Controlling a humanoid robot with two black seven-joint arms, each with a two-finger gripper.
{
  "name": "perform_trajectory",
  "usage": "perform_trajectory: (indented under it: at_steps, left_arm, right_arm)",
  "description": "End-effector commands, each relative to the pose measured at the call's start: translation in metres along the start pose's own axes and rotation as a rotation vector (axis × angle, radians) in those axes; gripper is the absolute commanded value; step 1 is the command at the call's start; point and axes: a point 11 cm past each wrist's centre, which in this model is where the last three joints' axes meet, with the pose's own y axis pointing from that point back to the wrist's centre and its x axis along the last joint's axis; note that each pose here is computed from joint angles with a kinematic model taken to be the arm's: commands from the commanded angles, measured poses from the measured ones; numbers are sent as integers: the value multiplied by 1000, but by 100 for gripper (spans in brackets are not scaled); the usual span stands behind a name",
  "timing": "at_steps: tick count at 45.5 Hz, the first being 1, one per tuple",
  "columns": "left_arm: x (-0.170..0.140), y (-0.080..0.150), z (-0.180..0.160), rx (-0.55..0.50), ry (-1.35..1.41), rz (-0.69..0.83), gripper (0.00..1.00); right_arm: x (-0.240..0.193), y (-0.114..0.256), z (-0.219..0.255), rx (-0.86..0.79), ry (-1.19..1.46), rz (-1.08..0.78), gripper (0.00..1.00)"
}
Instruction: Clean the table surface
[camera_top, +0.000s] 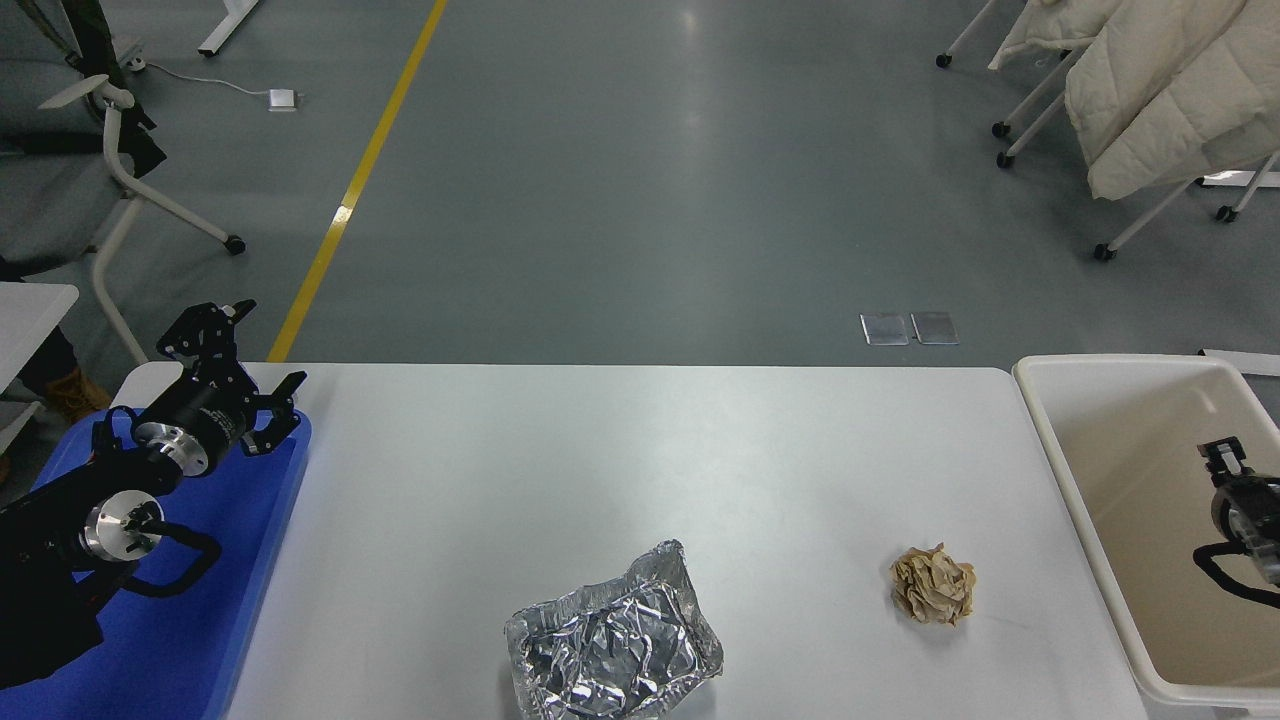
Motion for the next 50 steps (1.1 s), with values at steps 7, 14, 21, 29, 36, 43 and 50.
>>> perform_trajectory:
  at_steps: [7,14,21,29,36,43,50]
  left_arm:
    - [0,0,0,0,0,0,100]
    - [0,0,0,0,0,0,100]
    - [0,0,1,-1,0,-1,100]
    - [0,0,0,0,-1,1,100]
    - [0,0,0,0,-1,1,100]
    - [1,0,0,0,-1,1,100]
    - [0,0,0,0,0,0,100]
  right_arm:
    - [2,1,-10,15,-39,-2,100]
    - [-4,1,-10,15,-35,-6,100]
    - [-12,2,-13,22,-35,-14,100]
    - [-16,6,-35,59,-47,-30,100]
    - [-7,10,-54,92,-74,-23,100]
    - [11,14,-75,123,-243,-33,100]
    - [11,18,-88,153,-335,-117,100]
